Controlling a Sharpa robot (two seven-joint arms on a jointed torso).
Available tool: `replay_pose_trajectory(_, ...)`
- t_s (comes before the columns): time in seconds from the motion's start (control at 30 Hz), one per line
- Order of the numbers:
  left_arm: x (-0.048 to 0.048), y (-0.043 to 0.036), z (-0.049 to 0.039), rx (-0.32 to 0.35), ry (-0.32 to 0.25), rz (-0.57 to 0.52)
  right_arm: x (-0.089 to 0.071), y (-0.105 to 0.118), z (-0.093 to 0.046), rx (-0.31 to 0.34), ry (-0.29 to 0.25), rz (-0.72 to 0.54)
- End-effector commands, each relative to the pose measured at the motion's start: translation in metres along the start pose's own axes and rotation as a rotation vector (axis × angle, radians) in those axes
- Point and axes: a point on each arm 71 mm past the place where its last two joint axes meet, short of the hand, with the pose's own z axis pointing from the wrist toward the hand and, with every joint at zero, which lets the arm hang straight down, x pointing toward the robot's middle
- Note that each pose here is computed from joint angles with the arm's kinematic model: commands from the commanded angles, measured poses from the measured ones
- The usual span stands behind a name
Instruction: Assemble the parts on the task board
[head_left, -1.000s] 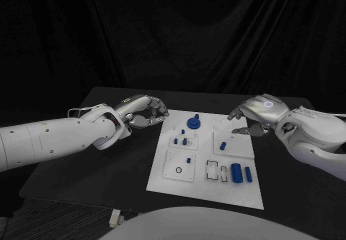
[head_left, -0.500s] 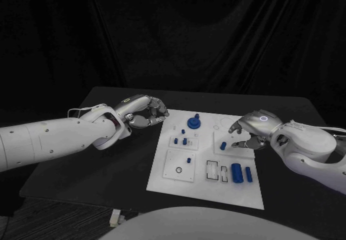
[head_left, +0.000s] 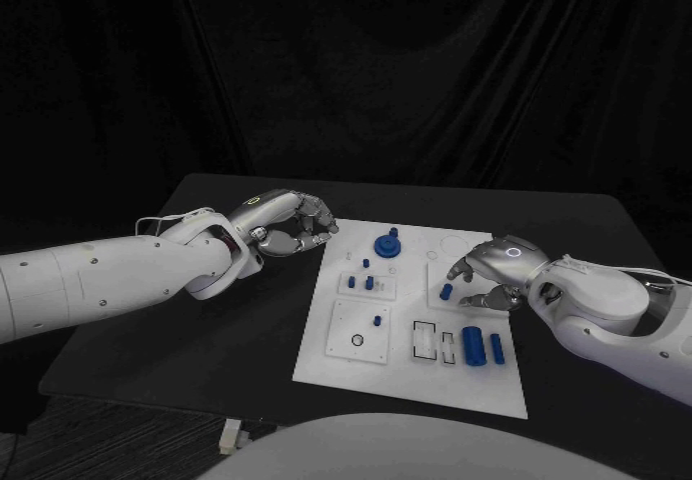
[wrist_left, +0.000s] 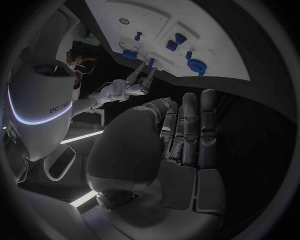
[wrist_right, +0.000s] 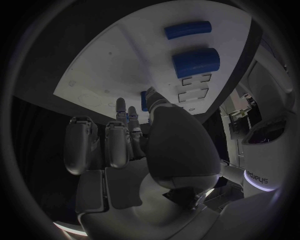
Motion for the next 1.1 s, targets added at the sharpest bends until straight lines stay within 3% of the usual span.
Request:
replay_pose_trajectory(0.03, 0.001, -0.0013, 0.0002, 0.009, 0.004, -0.007, 0.001, 0.004, 0.002, -0.033, -0.024, 0.005)
replay_pose_trajectory(1.1, 0.0045, 0.0, 0.0001, 0.005, 0.022, -0.017, 0.005, 0.012, 0.013, -0.063, -0.036, 0.066)
